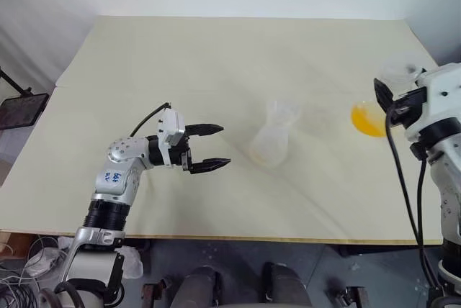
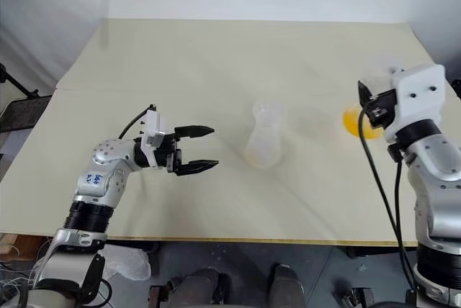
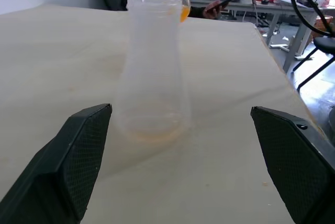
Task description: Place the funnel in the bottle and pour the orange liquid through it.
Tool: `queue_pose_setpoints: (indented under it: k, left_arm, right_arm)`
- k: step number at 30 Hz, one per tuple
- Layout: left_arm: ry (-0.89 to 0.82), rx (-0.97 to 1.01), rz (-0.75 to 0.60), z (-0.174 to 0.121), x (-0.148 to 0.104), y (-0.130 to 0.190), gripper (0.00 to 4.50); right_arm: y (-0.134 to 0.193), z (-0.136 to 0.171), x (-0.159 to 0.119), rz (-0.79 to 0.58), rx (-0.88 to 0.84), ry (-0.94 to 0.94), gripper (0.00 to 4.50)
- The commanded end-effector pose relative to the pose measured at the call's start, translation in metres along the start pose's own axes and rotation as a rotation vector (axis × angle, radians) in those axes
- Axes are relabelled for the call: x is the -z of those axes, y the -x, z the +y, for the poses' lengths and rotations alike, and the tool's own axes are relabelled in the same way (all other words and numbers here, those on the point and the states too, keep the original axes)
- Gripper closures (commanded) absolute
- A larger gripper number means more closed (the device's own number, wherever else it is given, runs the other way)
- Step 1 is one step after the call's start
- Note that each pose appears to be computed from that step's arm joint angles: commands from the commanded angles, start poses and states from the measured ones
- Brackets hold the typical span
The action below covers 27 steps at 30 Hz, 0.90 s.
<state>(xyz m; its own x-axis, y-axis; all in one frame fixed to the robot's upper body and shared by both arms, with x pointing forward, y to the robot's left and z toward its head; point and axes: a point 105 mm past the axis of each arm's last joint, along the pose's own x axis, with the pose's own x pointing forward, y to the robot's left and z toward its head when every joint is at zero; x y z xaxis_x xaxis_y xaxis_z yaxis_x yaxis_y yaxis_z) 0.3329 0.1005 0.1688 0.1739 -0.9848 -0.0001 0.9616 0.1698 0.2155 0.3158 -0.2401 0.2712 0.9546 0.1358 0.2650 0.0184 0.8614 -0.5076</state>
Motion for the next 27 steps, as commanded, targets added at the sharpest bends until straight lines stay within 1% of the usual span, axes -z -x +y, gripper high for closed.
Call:
queue_pose_setpoints:
  k: [1, 4, 6, 8, 12, 17, 23, 27]
  left_arm:
    - [-0.046, 0.075, -0.013, 0.001, -0.006, -0.009, 0.00]
    - [-0.060, 0.130, -0.031, 0.005, -0.009, -0.014, 0.00]
    - [-0.074, 0.160, -0.032, 0.008, -0.011, -0.017, 0.00]
    - [-0.080, 0.184, -0.030, 0.011, -0.012, -0.019, 0.00]
    - [-0.087, 0.196, -0.031, 0.018, -0.016, -0.023, 0.00]
    - [-0.082, 0.194, -0.093, 0.024, -0.027, -0.031, 0.00]
    - [-0.080, 0.208, -0.089, 0.024, -0.025, -0.033, 0.00]
    - [-0.089, 0.197, -0.078, 0.026, -0.025, -0.028, 0.00]
  right_arm:
    - [0.002, 0.016, -0.039, -0.105, -0.003, 0.161, 2.07]
    - [-0.001, 0.034, -0.044, -0.117, -0.045, 0.240, 2.07]
    - [-0.003, 0.043, -0.044, -0.119, -0.069, 0.331, 2.07]
    - [-0.006, 0.046, -0.045, -0.116, -0.059, 0.380, 2.07]
    - [-0.010, 0.053, -0.046, -0.113, -0.078, 0.542, 2.07]
    - [-0.015, 0.064, -0.054, -0.143, -0.101, 0.682, 2.07]
    - [-0.021, 0.071, -0.060, -0.181, -0.105, 0.811, 2.07]
    - [-0.020, 0.079, -0.063, -0.235, -0.140, 0.919, 2.07]
